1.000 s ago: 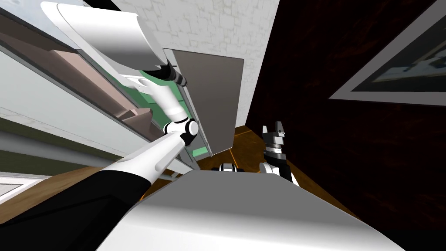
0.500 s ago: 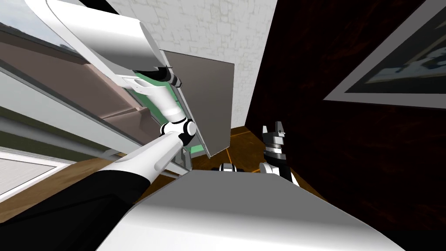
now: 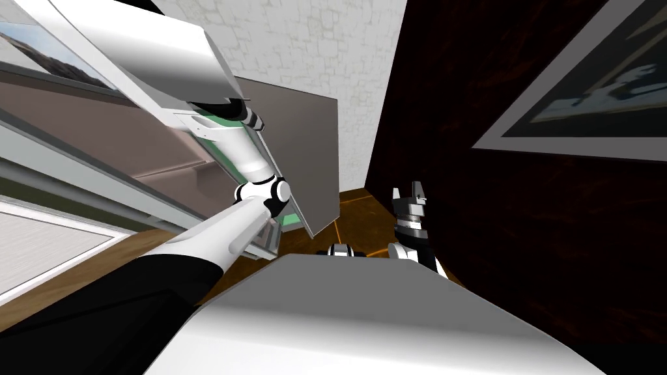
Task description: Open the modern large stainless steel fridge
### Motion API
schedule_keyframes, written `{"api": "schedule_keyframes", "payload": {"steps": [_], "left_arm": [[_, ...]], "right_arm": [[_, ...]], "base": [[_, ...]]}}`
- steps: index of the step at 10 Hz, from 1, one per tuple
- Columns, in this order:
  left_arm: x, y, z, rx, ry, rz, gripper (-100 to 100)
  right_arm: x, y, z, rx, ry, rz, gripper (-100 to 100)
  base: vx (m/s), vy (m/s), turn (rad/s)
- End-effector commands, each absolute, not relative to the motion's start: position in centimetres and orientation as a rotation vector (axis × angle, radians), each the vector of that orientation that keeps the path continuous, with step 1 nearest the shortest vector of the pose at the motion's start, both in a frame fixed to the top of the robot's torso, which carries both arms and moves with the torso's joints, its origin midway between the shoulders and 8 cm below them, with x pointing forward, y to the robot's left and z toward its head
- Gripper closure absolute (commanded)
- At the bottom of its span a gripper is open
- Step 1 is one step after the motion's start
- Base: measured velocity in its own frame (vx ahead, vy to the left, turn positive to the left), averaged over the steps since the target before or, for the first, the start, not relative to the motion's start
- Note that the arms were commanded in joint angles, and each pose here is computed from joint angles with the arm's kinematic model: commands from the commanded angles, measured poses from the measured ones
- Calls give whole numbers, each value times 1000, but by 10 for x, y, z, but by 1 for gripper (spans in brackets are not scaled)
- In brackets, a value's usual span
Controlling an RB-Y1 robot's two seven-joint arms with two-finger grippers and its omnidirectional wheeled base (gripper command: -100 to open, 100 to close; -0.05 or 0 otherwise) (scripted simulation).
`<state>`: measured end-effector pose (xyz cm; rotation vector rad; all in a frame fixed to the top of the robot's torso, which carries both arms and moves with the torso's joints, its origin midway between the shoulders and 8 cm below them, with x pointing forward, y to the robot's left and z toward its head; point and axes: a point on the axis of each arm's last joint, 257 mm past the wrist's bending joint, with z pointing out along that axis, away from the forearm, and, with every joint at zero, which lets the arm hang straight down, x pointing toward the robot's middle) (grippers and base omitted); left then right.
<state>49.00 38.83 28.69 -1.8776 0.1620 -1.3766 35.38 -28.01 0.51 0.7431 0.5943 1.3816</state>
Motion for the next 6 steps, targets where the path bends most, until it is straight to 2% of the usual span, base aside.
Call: {"api": "schedule_keyframes", "payload": {"steps": [1, 3, 6], "left_arm": [[477, 409, 289, -1857, 86, -1328, 100], [466, 424, 289, -1844, 30, -1288, 100], [448, 445, 290, -1821, -54, -1227, 100]], "right_arm": [[354, -280, 5, 743, 594, 1382, 0], [354, -280, 5, 743, 594, 1382, 0], [354, -280, 5, 743, 594, 1382, 0]], "base": [[-8, -307, 125], [8, -344, 109], [-38, -304, 94]]}}
